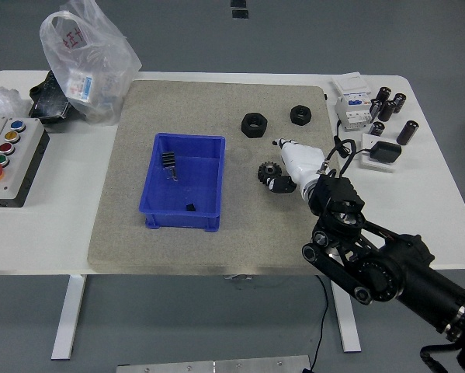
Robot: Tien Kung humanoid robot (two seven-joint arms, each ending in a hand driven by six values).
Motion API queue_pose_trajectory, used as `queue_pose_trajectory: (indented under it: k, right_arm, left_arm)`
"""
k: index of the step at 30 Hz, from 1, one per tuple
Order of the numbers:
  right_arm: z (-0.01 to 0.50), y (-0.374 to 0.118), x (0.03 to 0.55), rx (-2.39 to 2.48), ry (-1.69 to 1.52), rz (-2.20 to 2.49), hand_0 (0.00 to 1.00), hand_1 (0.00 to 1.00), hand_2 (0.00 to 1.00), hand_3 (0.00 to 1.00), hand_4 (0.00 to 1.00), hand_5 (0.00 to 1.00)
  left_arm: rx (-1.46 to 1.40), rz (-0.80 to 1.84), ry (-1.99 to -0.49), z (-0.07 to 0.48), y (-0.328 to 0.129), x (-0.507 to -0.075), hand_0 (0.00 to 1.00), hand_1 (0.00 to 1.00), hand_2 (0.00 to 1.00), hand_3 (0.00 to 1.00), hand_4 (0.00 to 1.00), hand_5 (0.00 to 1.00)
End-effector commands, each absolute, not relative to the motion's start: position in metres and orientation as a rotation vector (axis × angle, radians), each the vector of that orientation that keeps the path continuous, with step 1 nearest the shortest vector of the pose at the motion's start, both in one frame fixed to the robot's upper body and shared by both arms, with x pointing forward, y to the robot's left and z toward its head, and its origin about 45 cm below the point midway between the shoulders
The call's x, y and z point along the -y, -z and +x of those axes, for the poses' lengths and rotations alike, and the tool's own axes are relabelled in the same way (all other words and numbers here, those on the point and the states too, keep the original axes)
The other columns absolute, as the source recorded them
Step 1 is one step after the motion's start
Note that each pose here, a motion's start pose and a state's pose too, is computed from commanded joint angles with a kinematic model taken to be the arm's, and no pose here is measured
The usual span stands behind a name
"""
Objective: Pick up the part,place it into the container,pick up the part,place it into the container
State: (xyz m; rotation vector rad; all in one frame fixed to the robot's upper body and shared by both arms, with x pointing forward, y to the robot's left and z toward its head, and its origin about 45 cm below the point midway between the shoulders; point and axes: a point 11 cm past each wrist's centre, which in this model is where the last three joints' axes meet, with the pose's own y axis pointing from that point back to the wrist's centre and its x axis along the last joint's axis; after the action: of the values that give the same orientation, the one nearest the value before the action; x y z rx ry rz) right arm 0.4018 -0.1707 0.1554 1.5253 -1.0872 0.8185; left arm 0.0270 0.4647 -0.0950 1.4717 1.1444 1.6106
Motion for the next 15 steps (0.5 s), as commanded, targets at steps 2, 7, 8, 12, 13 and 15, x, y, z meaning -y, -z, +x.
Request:
queue_pose_trajectory:
  k: [2,7,8,12,13,15]
  right_arm:
    - [0.400,-0.151,0.169,1.072,-0.792,1.548,0.210,0.342,0.982,0.998,0.998,0.570]
    - [0.401,-0.142,0.167,1.055,-0.764,1.561,0.206,0.334,0.968,0.998,0.998,0.596]
    - [0.401,-0.141,0.167,1.057,-0.763,1.559,0.206,0.334,0.968,0.998,0.998,0.596]
    - [0.405,-0.139,0.167,1.075,-0.766,1.548,0.198,0.322,0.774,0.928,0.828,0.421]
    - [0.405,-0.139,0.167,1.080,-0.767,1.548,0.198,0.322,0.774,0.928,0.828,0.421]
    - [0.406,-0.138,0.167,1.093,-0.766,1.549,0.198,0.322,0.774,0.928,0.828,0.421]
  left_arm:
    - [-1.147,1.474,-1.610,0.026,0.095,-0.465,0.608,0.632,0.602,0.631,0.635,0.267]
    - [-1.150,1.477,-1.610,0.025,0.095,-0.465,0.608,0.632,0.602,0.630,0.635,0.267]
    - [-1.149,1.477,-1.610,0.025,0.095,-0.465,0.608,0.632,0.602,0.630,0.635,0.267]
    - [-1.148,1.474,-1.609,0.026,0.095,-0.464,0.608,0.632,0.602,0.630,0.634,0.267]
    - [-1.147,1.474,-1.608,0.026,0.095,-0.464,0.608,0.632,0.602,0.630,0.634,0.267]
    - [-1.147,1.475,-1.608,0.027,0.095,-0.464,0.608,0.632,0.602,0.630,0.634,0.267]
